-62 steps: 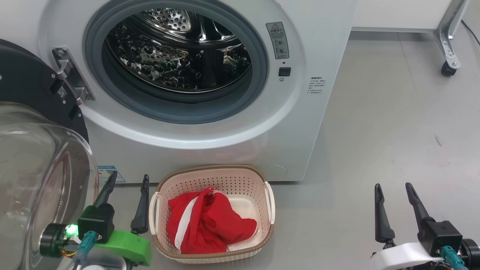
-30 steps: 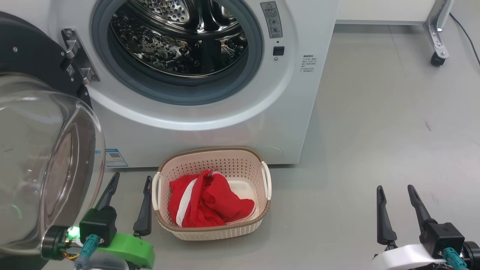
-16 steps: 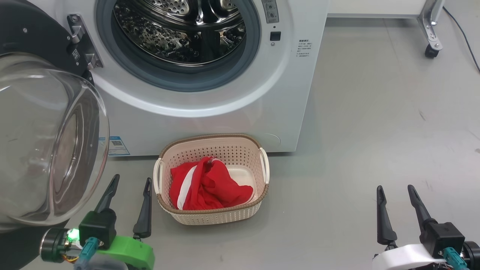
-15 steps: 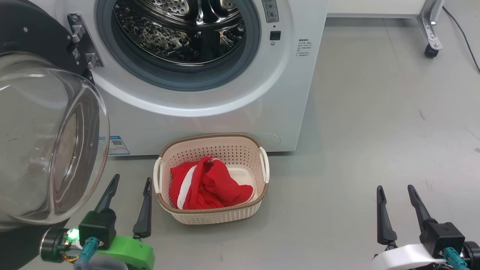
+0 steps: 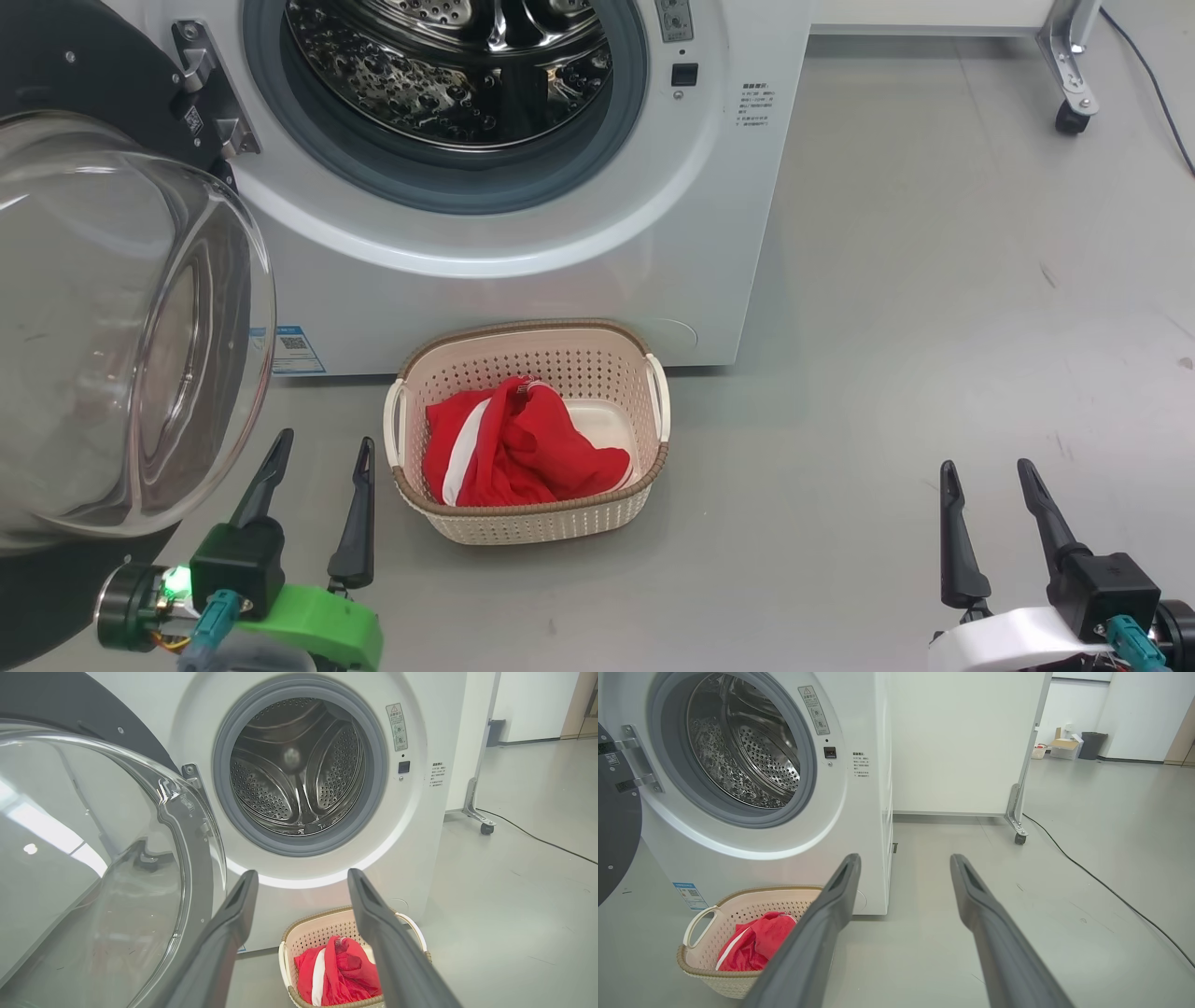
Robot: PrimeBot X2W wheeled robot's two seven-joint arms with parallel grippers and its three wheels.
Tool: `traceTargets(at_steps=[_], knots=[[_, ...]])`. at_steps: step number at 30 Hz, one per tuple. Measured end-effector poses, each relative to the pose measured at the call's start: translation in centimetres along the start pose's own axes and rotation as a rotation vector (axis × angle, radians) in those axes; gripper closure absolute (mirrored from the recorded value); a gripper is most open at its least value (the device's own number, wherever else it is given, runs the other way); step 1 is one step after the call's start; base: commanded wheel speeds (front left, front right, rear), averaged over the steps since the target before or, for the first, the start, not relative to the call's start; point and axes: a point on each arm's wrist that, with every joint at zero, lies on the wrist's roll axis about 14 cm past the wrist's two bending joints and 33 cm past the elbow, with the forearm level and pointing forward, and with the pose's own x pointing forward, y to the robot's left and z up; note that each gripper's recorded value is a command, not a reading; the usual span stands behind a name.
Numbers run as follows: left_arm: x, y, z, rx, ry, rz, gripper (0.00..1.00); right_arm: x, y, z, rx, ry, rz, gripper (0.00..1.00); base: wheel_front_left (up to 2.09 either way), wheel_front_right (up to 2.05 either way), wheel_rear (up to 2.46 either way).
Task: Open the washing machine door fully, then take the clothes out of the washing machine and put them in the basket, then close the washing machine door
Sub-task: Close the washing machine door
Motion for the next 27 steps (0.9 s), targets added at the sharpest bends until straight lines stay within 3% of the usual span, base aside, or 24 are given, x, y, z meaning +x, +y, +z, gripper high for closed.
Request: traceTargets(at_steps=[14,27], knots=[[-0.2,0.3,-0.2,0.0,0.013,0.011,0.0,0.5,0.1,0.0,-0.001,-0.001,0.006,0.0,0.0,0.0,0.0],[-1.6,2.8,-0.1,0.003,0.01,0.094,0.0,1.9,2.2,-0.4,-0.004,0.015,0.077,0.0,0.0,0.0,0.0]])
